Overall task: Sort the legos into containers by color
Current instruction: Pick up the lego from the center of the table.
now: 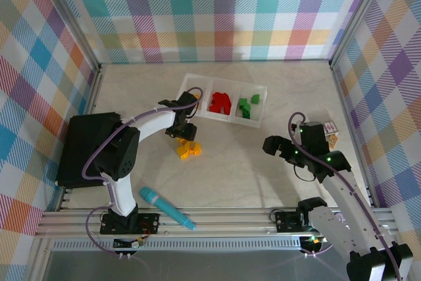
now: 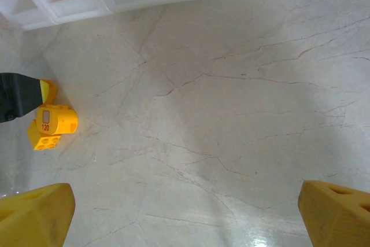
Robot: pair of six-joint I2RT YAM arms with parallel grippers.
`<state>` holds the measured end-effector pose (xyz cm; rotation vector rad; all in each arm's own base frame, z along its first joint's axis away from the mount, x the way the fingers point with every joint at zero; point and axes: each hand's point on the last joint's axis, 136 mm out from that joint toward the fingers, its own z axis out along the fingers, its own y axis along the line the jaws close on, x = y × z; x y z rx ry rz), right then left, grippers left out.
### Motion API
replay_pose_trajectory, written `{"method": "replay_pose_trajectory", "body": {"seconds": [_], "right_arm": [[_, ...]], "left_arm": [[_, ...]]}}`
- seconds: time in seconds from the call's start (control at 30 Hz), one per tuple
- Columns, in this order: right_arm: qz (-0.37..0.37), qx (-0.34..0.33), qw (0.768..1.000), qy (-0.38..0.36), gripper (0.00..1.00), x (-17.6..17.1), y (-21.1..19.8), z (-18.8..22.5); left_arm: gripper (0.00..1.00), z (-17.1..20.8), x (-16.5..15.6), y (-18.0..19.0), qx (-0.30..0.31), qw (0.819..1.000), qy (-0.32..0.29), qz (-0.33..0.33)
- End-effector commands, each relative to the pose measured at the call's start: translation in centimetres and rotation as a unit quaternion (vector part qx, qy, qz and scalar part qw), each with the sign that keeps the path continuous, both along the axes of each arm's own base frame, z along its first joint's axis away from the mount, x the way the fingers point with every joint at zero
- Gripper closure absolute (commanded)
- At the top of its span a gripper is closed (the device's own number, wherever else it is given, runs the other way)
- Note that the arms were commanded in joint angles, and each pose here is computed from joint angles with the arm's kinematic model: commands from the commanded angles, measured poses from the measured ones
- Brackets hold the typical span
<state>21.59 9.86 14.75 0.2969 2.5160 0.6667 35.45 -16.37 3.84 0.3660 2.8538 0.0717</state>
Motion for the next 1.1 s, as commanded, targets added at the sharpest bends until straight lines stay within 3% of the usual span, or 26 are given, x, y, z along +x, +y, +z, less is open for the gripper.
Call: {"method": "replay_pose_trajectory", "body": {"seconds": [0.0, 0.3, 0.57, 0.83, 1.07], "right_arm": [[0.002, -0.011, 1.0, 0.003, 0.01, -0.3, -0.3, -0.6], [-0.007, -0.017, 1.0, 0.0, 0.01, 0.0, -0.6, -0.7], [-0.019, -0.016, 1.0, -0.001, 0.01, 0.3, -0.8, -0.8], [-0.026, -0.01, 1.0, -0.005, 0.01, 0.9, -0.7, -0.3], [-0.033, -0.004, 0.999, -0.002, 0.01, 1.1, -0.6, -0.4]], "left_arm": [[0.38, -0.3, 0.5, 0.4, 0.004, 1.0, 0.007, 0.002], [0.58, -1.4, 0.8, 1.6, 0.005, 0.998, 0.018, 0.057], [0.7, -0.7, 0.5, 3.1, -0.005, 0.993, 0.012, 0.118], [0.75, 4.9, 1.5, 3.0, -0.041, 0.987, -0.051, 0.146], [0.75, 11.3, 4.4, 2.5, -0.062, 0.979, -0.124, 0.147]]}}
